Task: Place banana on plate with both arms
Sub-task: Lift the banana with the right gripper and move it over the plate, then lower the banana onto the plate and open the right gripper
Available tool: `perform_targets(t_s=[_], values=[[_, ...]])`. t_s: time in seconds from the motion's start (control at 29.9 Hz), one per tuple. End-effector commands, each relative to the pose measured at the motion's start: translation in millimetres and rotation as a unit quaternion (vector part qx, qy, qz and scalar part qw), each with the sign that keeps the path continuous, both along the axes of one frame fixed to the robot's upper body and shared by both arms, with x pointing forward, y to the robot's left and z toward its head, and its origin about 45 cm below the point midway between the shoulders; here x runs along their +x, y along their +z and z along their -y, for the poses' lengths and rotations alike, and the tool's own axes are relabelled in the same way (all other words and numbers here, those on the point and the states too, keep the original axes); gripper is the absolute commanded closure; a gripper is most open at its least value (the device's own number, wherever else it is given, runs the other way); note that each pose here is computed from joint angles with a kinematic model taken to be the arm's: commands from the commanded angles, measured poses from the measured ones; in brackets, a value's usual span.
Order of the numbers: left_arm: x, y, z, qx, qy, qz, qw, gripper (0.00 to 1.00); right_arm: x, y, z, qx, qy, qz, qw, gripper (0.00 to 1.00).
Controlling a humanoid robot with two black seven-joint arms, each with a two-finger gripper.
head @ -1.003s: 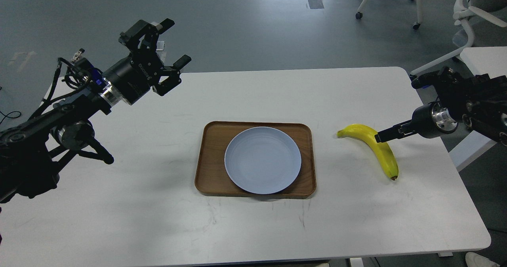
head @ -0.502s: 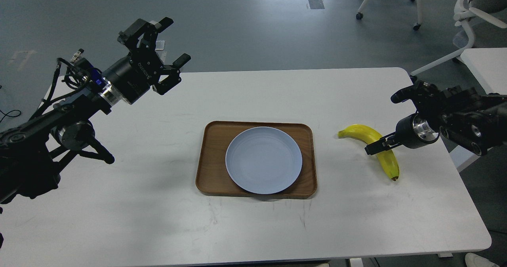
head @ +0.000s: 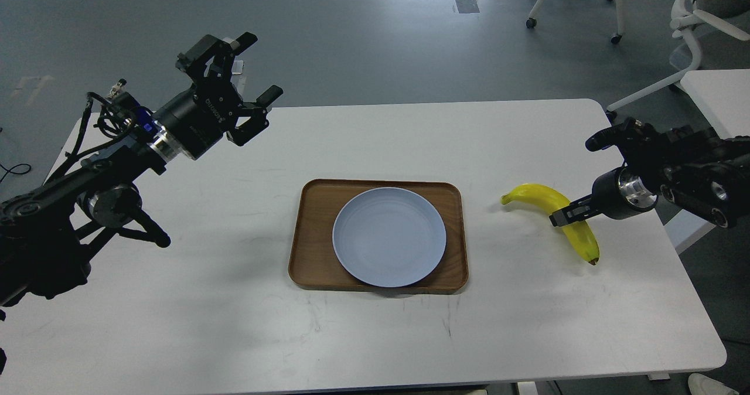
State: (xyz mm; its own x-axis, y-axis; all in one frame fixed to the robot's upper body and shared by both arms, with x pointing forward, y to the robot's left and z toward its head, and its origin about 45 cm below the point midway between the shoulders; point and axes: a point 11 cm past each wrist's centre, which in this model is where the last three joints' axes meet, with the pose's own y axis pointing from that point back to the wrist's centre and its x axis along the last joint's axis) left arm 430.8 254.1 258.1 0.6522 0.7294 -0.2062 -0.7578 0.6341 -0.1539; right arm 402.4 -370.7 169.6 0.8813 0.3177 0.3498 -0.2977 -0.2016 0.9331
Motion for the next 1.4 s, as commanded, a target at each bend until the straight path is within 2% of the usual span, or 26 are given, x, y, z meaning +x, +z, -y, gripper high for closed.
perform_targets(t_s=[0.0,0.13,0.2,0.27,0.47,0.6,0.8,1.0,1.17,1.2,1.27,1.37], values=[[0.0,0.1,-0.6,0.0,0.0,0.0,1.0,0.02,14.0,31.7,-14.0,0.013,0.017,0.025,0.999,0.96],[0.2,0.5,-0.7,0.0,0.001,0.001,1.0,0.02,25.2,54.5,-39.2,0.028,0.043,0.042,0.998,0.96],[0.6,1.7,-1.2,-0.001,0.002,0.002,1.0,0.02,30.0,60.3,-69.2,0.043,0.069,0.042,0.996,0.95],[0.7,1.8,-1.8,-0.001,0.002,0.002,1.0,0.02,31.9,60.7,-84.2,0.052,0.077,0.04,0.995,0.95],[1.3,3.2,-1.3,-0.002,0.002,0.004,1.0,0.02,27.3,49.5,-182.4,0.123,0.123,0.011,0.985,0.94],[1.3,3.2,-1.4,-0.003,0.003,0.003,1.0,0.02,24.7,43.2,-226.9,0.136,0.15,0.006,0.979,0.93],[2.5,6.2,-1.8,-0.007,0.005,0.007,1.0,0.02,14.2,20.1,-256.5,0.134,0.164,-0.014,0.977,0.89],[2.7,6.6,-2.0,-0.007,0.005,0.008,1.0,0.02,8.4,4.5,-258.1,0.127,0.164,-0.025,0.978,0.86],[2.7,6.7,-2.0,-0.008,0.006,0.007,1.0,0.02,5.9,0.3,-261.3,0.127,0.166,-0.028,0.978,0.72],[2.7,6.7,-2.0,-0.008,0.006,0.007,1.0,0.02,6.8,0.2,-260.5,0.126,0.165,-0.027,0.978,0.67],[2.7,6.8,-2.7,-0.008,0.006,0.008,1.0,0.02,7.2,-0.7,-259.2,0.125,0.163,-0.027,0.978,0.5],[2.7,6.8,-2.7,-0.008,0.006,0.008,1.0,0.02,7.2,-1.2,-258.8,0.125,0.162,-0.027,0.978,0.43]])
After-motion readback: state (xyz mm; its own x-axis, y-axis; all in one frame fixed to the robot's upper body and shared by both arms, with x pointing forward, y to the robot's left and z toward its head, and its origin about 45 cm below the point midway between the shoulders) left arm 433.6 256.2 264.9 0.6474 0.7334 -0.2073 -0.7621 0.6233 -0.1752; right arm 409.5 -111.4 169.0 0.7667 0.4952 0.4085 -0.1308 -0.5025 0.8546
